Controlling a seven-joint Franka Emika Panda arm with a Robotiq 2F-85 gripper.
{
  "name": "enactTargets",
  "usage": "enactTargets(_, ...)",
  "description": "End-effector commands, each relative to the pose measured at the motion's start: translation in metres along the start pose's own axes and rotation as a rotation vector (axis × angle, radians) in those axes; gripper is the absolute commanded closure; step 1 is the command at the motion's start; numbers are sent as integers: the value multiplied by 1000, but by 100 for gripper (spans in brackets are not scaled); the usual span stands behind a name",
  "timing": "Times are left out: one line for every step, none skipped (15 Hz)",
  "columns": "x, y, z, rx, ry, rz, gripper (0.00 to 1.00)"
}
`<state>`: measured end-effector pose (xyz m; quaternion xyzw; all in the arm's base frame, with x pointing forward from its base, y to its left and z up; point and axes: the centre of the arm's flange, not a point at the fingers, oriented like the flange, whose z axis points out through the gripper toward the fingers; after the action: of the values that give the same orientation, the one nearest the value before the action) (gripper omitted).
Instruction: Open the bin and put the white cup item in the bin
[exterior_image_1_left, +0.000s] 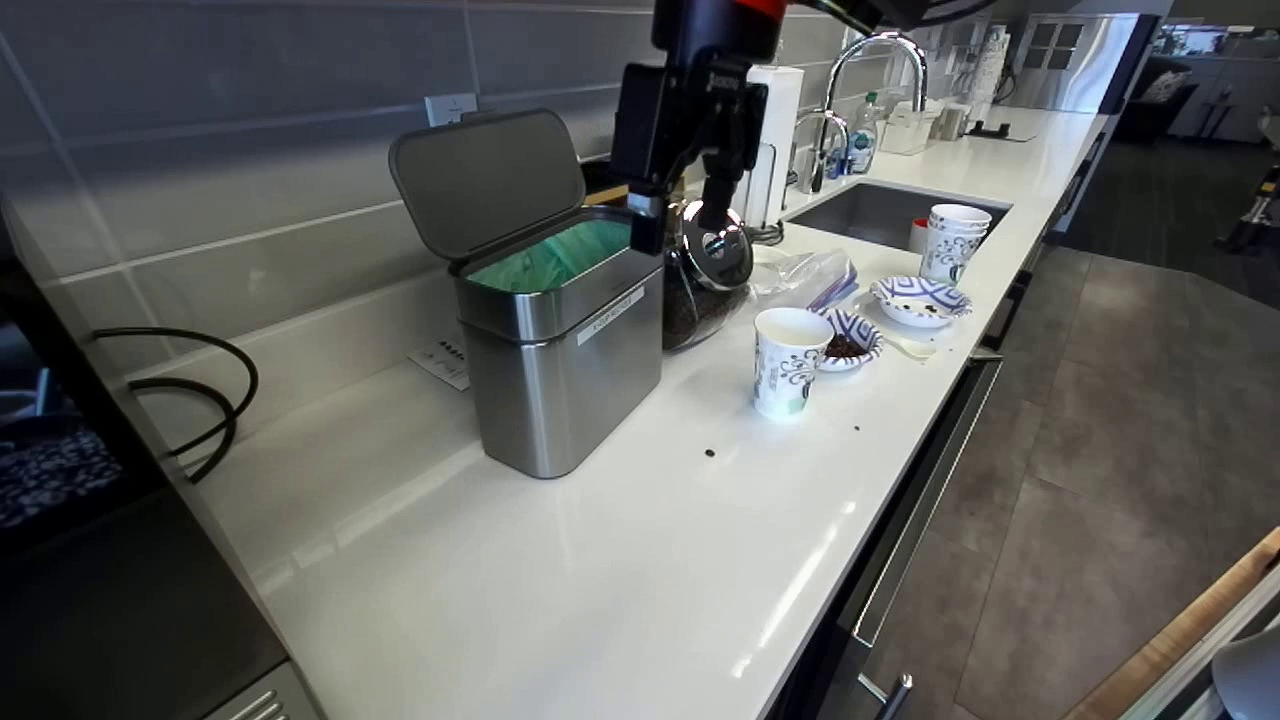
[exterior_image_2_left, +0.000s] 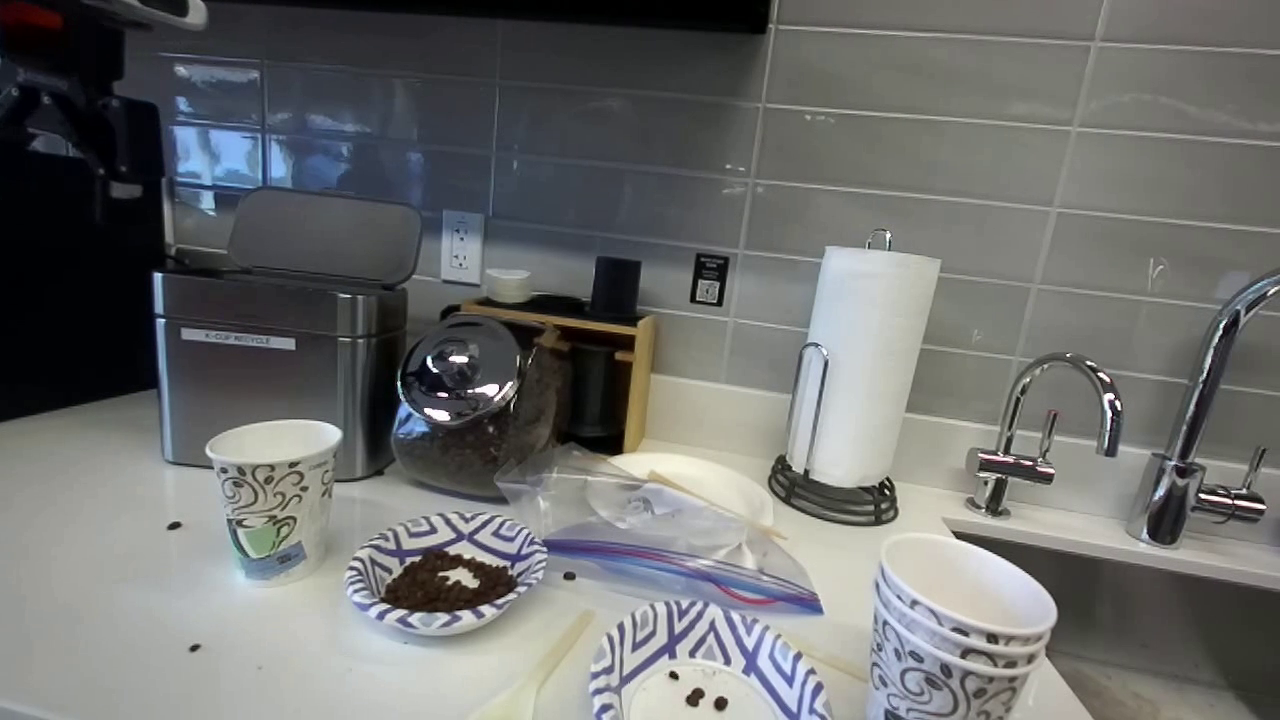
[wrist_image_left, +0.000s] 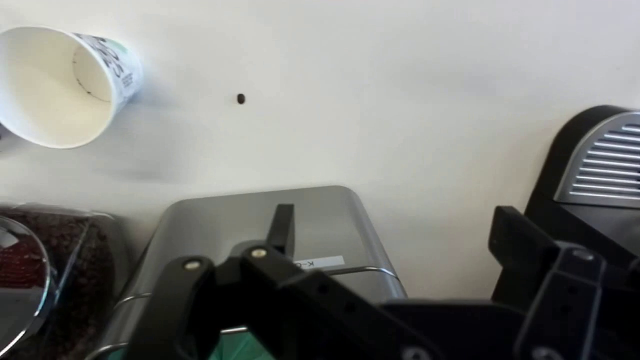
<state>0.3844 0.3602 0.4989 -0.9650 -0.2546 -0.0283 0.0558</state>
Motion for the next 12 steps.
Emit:
enactTargets(-40, -1, -3, -134, 47, 10, 0)
enactTargets(-45, -1, -5, -171, 72, 10, 0)
enactTargets(-49, -2, -8, -194, 91, 14, 0)
enactTargets(-53, -4, -10, -220, 113, 20, 0)
enactTargets(-57, -5, -13, -236, 134, 24, 0)
enactTargets(-61, -9, -16, -251, 158, 36, 0)
enactTargets(-65, -11, -18, -260, 179, 41, 0)
enactTargets(-68, -14, -20, -264, 199, 50, 0)
enactTargets(-49, -12, -23, -226, 147, 25, 0)
enactTargets(-51, -14, -25, -229, 155, 25, 0)
enactTargets(-51, -15, -26, -230, 159, 24, 0)
enactTargets(-51, -14, -26, -229, 158, 25, 0)
